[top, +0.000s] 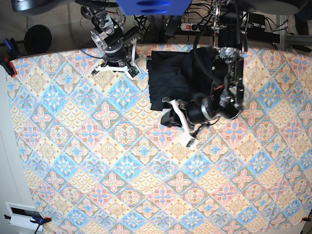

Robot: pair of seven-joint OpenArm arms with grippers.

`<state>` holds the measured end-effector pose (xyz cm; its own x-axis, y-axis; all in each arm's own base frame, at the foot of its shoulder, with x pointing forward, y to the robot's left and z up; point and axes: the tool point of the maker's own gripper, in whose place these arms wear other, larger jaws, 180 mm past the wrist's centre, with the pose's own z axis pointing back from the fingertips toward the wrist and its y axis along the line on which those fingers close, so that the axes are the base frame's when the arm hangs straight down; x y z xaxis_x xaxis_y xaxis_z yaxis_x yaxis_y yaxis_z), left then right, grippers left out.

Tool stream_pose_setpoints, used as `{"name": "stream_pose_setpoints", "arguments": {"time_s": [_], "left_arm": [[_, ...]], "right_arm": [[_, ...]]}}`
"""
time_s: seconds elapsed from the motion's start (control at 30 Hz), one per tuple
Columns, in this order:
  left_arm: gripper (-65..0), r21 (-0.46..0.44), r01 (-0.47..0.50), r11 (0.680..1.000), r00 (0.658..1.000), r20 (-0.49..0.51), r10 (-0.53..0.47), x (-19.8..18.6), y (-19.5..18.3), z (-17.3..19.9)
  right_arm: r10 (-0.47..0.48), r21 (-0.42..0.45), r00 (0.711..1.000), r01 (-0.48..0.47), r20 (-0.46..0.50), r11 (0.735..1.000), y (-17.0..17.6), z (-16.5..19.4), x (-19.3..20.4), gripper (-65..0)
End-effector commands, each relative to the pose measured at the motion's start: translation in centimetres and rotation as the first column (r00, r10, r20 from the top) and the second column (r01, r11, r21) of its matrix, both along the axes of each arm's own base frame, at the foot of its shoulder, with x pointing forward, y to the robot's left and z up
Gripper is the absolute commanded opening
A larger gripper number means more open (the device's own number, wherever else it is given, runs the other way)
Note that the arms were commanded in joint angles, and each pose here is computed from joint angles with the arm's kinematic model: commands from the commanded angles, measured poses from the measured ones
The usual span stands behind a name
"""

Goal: Layout the t-shirt on the table in an organized manner, then fold the t-shirt properly

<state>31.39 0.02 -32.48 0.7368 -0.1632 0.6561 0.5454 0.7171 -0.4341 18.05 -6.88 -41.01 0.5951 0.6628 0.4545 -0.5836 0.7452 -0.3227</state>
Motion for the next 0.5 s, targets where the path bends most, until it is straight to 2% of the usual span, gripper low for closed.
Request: {"name": "stream_pose_setpoints", "arguments": {"time_s": [0.0,0.27,0.37,0.47], "left_arm": [[-65.0,-0.029,0.014,0.999,1.0,-0.001,-0.014,0.5,-0.8,0.4],[-65.0,-0.038,0.026,0.999,0.992,-0.122,-0.03,-0.3,-1.8,-2.3],[-65.0,-0.03,0.03,0.999,0.991,-0.13,-0.033,-0.5,-1.7,-2.5],[-65.0,-0.021,0.028,0.999,0.991,-0.133,-0.031,-0.5,-1.5,-2.7]], "right_arm": [[0.006,0.023,0.999,-0.007,0.049,1.0,0.6,1.1,1.0,-65.0],[0.0,0.058,0.998,-0.004,0.065,0.998,1.6,1.9,1.2,-65.0],[-0.001,0.073,0.998,-0.004,0.069,0.997,2.1,2.1,1.2,-65.0],[0.03,0.106,0.997,-0.038,0.069,0.994,4.0,2.4,0.9,-65.0]]}}
